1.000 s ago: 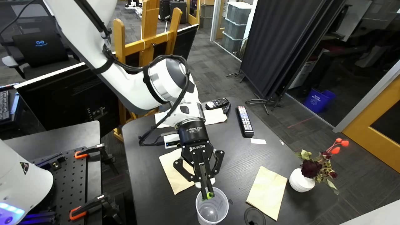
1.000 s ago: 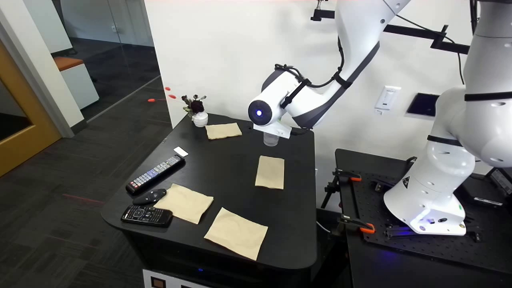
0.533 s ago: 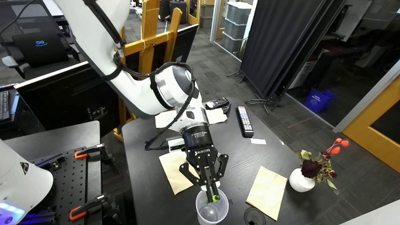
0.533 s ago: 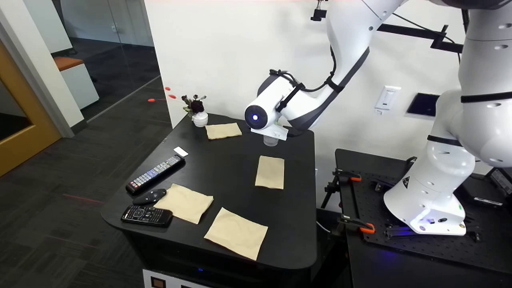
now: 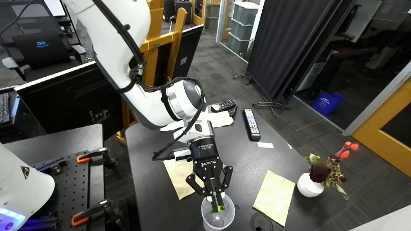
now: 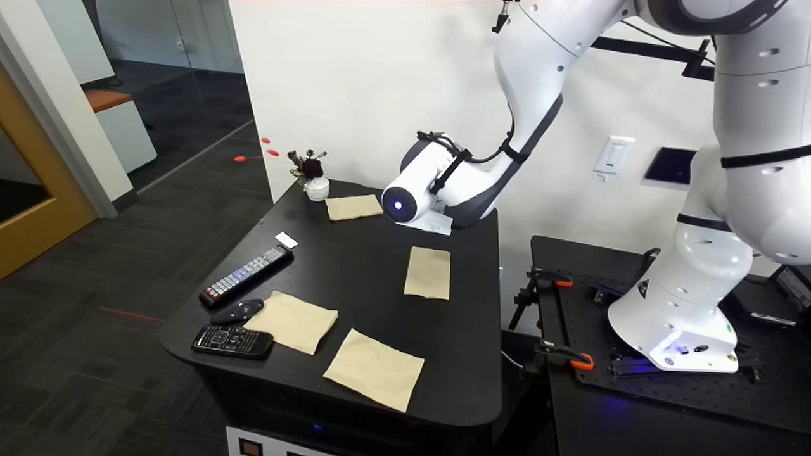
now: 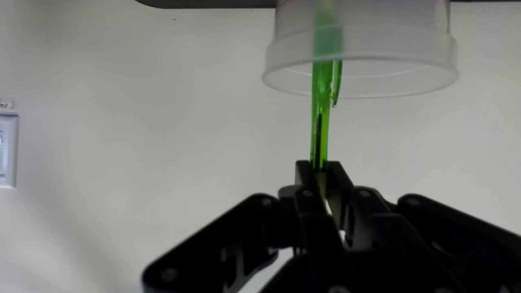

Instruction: Put the pen into the cup.

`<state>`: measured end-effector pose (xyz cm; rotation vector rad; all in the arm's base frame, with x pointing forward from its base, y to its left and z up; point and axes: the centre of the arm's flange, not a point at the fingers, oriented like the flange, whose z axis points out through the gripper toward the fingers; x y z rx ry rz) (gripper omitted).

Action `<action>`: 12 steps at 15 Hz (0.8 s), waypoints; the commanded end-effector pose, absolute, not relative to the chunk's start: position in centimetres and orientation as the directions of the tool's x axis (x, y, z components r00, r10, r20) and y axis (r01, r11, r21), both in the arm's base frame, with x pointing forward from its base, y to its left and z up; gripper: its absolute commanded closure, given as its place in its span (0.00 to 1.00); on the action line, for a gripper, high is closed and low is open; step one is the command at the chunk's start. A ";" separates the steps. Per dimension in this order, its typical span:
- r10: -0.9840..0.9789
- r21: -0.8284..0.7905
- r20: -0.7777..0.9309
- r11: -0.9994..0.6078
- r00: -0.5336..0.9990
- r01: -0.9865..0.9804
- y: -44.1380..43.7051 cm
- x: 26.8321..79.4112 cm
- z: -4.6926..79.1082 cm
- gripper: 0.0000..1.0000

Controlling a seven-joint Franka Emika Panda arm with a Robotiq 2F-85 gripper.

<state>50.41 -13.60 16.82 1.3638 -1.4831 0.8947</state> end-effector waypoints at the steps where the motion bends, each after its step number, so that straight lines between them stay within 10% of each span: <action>1: -0.344 0.060 0.939 0.121 0.015 -0.991 -13.8 51.0 15.9 0.55; 8: -0.338 0.037 0.941 0.118 -0.005 -0.992 -13.7 51.0 17.0 0.02; 12: -0.328 0.031 0.945 0.107 -0.006 -0.994 -13.4 50.8 17.5 0.00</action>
